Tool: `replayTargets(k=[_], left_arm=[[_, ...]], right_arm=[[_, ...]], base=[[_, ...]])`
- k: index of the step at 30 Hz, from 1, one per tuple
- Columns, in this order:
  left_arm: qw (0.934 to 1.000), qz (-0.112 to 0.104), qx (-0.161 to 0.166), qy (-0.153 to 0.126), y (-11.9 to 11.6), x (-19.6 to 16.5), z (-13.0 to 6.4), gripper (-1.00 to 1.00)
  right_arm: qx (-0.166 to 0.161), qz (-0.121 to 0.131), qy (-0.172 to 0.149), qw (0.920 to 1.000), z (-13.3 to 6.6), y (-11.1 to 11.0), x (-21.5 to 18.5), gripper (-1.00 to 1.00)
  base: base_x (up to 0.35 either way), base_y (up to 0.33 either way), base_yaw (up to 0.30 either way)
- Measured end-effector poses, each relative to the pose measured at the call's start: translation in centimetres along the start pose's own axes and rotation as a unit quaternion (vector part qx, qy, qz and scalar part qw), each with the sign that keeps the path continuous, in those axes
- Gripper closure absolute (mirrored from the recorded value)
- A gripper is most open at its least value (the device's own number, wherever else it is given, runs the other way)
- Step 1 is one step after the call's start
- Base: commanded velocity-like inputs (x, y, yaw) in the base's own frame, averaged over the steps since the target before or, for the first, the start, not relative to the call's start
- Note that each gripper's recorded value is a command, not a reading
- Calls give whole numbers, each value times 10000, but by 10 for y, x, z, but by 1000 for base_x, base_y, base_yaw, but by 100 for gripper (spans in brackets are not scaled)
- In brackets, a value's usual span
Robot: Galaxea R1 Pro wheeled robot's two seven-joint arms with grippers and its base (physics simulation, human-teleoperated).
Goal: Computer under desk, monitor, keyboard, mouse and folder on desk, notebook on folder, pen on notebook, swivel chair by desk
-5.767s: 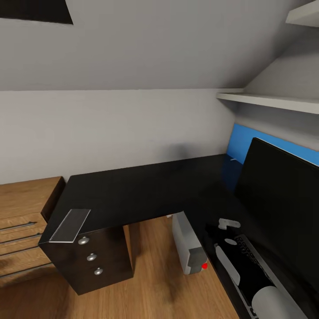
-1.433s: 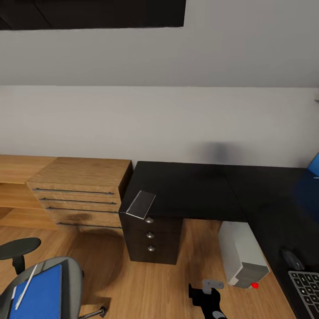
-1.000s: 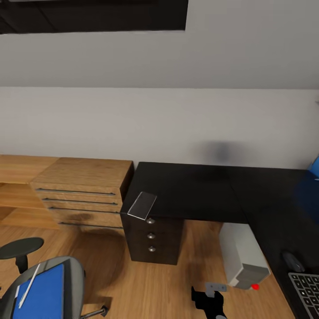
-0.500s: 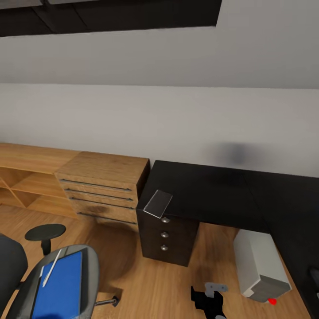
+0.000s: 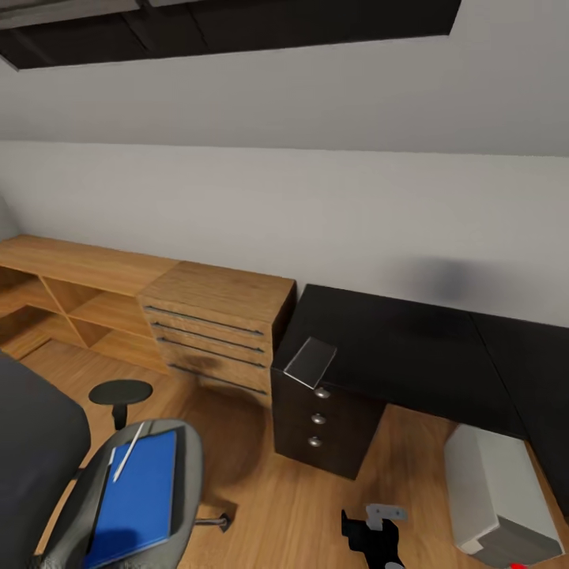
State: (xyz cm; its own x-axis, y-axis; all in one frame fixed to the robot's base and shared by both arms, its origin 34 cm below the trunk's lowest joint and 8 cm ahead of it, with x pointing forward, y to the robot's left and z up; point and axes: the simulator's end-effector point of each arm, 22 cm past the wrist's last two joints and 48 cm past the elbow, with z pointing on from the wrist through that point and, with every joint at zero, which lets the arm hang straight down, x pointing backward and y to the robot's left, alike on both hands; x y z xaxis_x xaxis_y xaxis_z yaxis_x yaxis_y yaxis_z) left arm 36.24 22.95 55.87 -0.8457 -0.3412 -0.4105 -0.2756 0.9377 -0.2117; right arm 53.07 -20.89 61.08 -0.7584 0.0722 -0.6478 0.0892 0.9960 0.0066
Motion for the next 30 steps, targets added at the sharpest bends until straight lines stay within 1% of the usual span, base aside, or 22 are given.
replayTargets(k=[11,19,20,23,24,27,30], left_arm=[[10000,-8,-49,25,6,2,0,-100],[10000,16,-39,66,5,5,0,-100],[10000,55,-17,81,3,6,0,-100],[9993,346,81,151,-2,10,0,-100],[9991,382,88,159,-2,10,0,-100],[9990,404,63,190,-2,12,0,-100],[9989,363,142,242,-18,19,1,-100]], right_arm=[[12,1,42,10000,1,-1,4,-100],[13,2,66,10000,1,-1,7,-100],[14,2,69,10000,1,-1,7,-100],[14,3,72,10000,2,-2,7,-100],[14,3,74,10000,2,-2,7,-100],[9,-7,85,10000,2,-1,9,-100],[5,-12,94,10000,2,-1,9,-100]], base=[[0,0,250],[0,0,255],[0,0,257],[0,0,257],[0,0,257],[0,0,257],[0,0,257]])
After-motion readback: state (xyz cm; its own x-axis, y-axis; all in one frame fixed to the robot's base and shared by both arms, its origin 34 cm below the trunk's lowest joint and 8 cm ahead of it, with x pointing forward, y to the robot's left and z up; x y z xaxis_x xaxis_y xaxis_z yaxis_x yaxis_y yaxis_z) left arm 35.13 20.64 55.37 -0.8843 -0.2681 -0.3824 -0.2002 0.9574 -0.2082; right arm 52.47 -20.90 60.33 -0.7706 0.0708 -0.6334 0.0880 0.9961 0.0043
